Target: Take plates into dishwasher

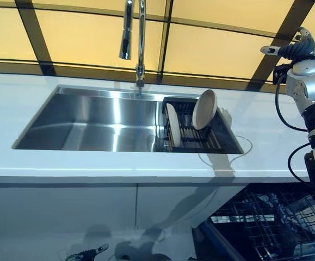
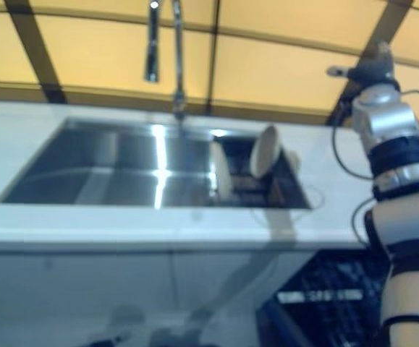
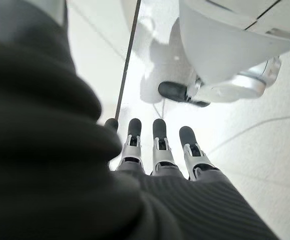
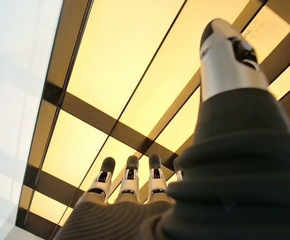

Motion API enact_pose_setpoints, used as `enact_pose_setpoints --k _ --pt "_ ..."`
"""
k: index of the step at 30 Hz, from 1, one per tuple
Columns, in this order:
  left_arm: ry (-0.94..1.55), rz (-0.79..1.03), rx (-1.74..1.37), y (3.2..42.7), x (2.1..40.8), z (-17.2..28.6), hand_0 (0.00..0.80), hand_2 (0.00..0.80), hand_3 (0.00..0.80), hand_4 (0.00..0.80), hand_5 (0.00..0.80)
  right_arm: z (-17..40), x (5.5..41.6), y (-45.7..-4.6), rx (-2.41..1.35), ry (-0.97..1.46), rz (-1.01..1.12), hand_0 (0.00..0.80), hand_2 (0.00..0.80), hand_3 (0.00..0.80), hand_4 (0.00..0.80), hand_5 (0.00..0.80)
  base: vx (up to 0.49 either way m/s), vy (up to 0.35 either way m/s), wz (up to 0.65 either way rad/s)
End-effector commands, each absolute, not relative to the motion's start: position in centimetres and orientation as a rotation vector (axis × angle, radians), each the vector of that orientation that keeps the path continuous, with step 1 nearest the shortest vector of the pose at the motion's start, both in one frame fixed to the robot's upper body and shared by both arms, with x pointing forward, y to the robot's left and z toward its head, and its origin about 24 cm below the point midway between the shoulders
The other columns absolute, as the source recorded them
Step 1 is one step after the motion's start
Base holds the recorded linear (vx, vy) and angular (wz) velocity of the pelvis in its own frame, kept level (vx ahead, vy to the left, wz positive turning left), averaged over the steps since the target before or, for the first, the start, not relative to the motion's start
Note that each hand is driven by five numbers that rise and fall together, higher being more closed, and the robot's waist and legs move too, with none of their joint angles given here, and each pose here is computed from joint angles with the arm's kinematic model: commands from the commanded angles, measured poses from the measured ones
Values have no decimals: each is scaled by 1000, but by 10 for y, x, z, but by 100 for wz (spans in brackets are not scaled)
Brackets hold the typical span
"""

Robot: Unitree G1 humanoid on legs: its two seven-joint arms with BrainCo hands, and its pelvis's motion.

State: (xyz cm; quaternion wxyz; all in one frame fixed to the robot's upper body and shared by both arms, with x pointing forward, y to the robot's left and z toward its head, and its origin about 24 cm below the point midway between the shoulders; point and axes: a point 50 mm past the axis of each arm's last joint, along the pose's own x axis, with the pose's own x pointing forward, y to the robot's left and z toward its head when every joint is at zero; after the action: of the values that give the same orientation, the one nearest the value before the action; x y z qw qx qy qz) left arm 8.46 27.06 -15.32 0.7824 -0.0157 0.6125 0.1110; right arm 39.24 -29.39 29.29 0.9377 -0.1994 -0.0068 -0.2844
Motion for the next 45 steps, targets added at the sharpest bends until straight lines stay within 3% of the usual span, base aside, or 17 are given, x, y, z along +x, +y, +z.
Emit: enact_pose_setpoints --k 1,26,45 --pt "1319 194 -5 263 90 -155 0 0 0 0 0 361 378 -298 -429 -185 -608 0 0 0 0 0 56 -10 29" --pt "1374 126 7 254 63 -162 0 0 0 0 0 317 397 -273 -438 41 -429 0 0 0 0 0 33 10 2" --pt "1277 119 -6 256 83 -157 0 0 0 0 0 334 397 -263 -441 -17 -475 0 0 0 0 0 -20 -6 0"
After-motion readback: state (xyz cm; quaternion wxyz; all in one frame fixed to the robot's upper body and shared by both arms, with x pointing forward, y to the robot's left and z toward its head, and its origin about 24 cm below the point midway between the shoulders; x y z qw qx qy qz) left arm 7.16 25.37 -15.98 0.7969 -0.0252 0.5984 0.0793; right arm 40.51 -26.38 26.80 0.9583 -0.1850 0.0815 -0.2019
